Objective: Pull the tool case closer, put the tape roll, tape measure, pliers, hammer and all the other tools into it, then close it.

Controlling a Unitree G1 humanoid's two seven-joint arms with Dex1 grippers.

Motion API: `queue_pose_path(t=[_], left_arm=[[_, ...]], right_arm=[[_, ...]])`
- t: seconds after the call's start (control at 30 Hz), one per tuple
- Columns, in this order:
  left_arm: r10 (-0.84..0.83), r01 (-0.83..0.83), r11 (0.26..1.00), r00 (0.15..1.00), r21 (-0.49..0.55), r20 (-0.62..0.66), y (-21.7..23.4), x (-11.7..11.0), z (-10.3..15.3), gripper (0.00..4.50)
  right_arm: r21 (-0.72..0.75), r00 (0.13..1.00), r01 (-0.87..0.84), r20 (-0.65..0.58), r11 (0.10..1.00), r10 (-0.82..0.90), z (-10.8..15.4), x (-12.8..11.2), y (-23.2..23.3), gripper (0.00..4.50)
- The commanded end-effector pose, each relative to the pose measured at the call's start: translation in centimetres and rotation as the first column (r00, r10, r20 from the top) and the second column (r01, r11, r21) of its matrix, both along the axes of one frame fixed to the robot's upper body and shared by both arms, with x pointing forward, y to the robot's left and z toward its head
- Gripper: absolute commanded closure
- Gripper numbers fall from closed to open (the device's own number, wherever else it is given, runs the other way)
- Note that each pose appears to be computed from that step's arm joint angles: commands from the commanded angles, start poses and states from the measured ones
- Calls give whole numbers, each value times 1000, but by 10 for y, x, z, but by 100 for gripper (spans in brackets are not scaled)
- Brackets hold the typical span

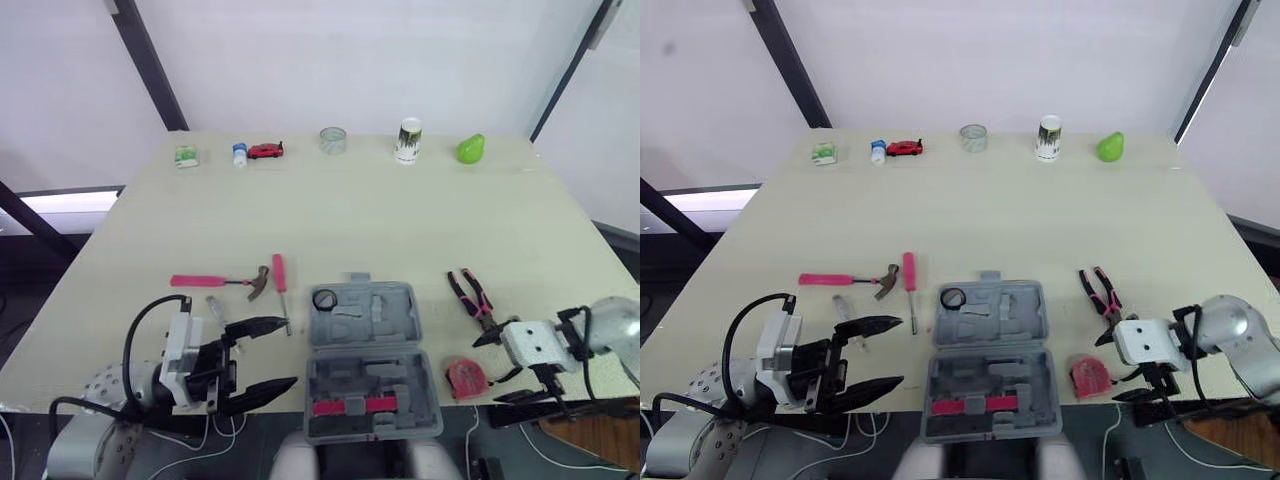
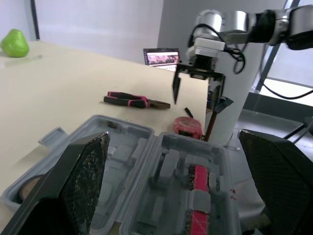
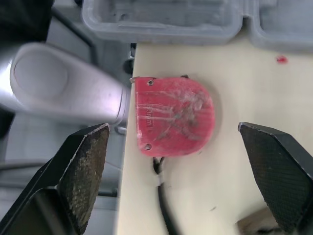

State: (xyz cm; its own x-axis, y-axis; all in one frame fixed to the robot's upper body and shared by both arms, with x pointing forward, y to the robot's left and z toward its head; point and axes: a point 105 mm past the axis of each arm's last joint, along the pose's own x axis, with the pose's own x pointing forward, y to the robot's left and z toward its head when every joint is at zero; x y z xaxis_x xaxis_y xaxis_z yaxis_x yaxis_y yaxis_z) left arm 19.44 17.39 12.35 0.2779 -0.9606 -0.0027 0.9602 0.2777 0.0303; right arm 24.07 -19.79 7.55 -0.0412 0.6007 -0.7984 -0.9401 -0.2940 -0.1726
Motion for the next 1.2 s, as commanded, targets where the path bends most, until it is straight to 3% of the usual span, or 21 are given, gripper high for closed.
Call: queue_pose_path(t=[0.03, 0.33, 0.5, 0.9, 1.2], left_arm=[[-26, 26, 1000, 999, -4, 28, -4, -3, 8, 0], [-29, 29, 1000, 999, -6, 22, -6, -7, 8, 0], [-12, 12, 1000, 1000, -4, 22, -5, -10, 9, 0], [31, -31, 999, 999, -6, 17, -5, -23, 9, 0], [-11, 10, 1000, 1000, -27, -28, 1, -34, 13, 0]], right_arm=[[-66, 988, -152, -1, 986, 152, 0, 2, -2, 4], [-240, 803, -563, 66, 791, 592, -4, 25, 7, 4], [-276, 689, -685, 55, 674, 723, -9, 32, 16, 4], [-261, 493, -831, 65, 491, 868, -17, 30, 41, 4], [-256, 435, -870, 2, 421, 900, -28, 24, 44, 4]])
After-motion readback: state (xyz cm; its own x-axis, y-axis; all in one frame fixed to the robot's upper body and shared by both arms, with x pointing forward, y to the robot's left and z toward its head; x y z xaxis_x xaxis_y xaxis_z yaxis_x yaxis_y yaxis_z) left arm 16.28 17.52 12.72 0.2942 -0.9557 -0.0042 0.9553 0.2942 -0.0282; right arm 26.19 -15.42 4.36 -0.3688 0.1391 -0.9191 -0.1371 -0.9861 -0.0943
